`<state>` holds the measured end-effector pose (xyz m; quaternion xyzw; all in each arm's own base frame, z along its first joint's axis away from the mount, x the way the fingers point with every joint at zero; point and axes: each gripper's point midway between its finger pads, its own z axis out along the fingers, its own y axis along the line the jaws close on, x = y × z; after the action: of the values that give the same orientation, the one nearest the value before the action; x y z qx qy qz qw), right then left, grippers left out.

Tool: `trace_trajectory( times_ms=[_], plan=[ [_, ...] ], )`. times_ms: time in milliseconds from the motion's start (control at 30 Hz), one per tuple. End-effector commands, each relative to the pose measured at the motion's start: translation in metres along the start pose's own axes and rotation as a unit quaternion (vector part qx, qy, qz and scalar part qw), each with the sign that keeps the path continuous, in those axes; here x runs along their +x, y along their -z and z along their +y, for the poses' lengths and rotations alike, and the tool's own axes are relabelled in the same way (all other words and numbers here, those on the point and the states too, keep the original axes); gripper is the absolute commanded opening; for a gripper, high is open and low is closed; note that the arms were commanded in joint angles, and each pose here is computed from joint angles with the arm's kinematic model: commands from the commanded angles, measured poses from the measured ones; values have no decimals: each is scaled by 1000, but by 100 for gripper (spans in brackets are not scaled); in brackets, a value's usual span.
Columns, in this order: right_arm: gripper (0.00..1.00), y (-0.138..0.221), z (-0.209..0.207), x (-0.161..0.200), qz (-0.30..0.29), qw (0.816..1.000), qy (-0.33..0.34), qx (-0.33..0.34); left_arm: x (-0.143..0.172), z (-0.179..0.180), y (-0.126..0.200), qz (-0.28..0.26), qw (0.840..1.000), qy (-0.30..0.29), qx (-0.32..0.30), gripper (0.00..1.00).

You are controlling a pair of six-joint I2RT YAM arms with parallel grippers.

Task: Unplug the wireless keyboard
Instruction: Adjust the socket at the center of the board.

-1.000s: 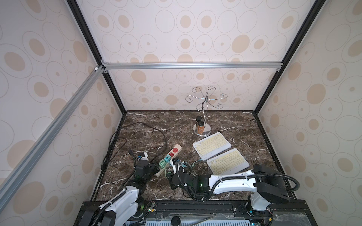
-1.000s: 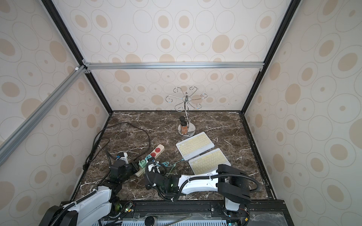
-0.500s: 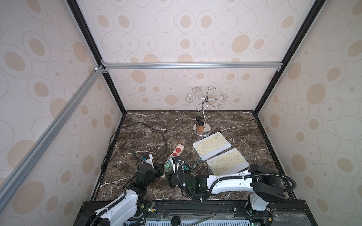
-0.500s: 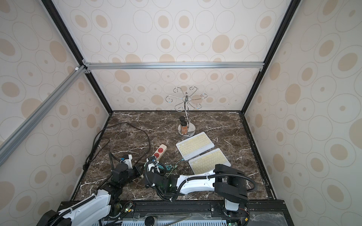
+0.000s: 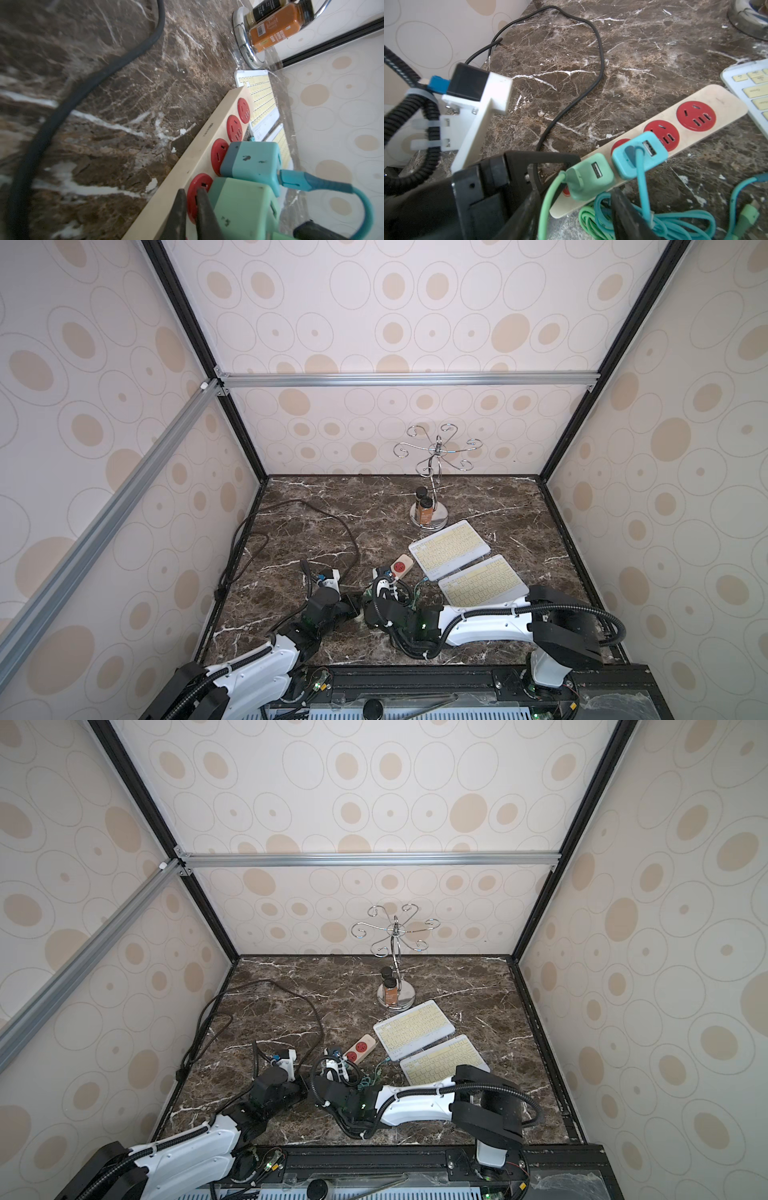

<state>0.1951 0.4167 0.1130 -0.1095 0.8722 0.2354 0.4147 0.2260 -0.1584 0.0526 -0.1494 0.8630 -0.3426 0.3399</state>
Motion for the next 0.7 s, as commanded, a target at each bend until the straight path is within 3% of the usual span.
trace_trajectory(
  times_ms=[0, 100, 267, 467, 667],
  plan=[
    [58, -2, -8, 5, 12, 1000, -17, 12, -22, 0, 11, -36, 998, -38, -47, 20],
    [64, -12, -11, 12, 26, 999, -26, 23, -42, -3, 24, -73, 993, -63, -61, 30],
    [67, -37, -11, 19, 51, 997, -45, 21, -59, 3, 32, -93, 990, -75, -76, 33],
    [69, -63, -13, 20, 56, 997, -34, 40, -54, 32, 18, -64, 993, -54, -87, 28],
    [65, -79, -2, 16, 40, 999, 11, 11, -46, 49, 11, -61, 994, -42, -85, 25]
  ],
)
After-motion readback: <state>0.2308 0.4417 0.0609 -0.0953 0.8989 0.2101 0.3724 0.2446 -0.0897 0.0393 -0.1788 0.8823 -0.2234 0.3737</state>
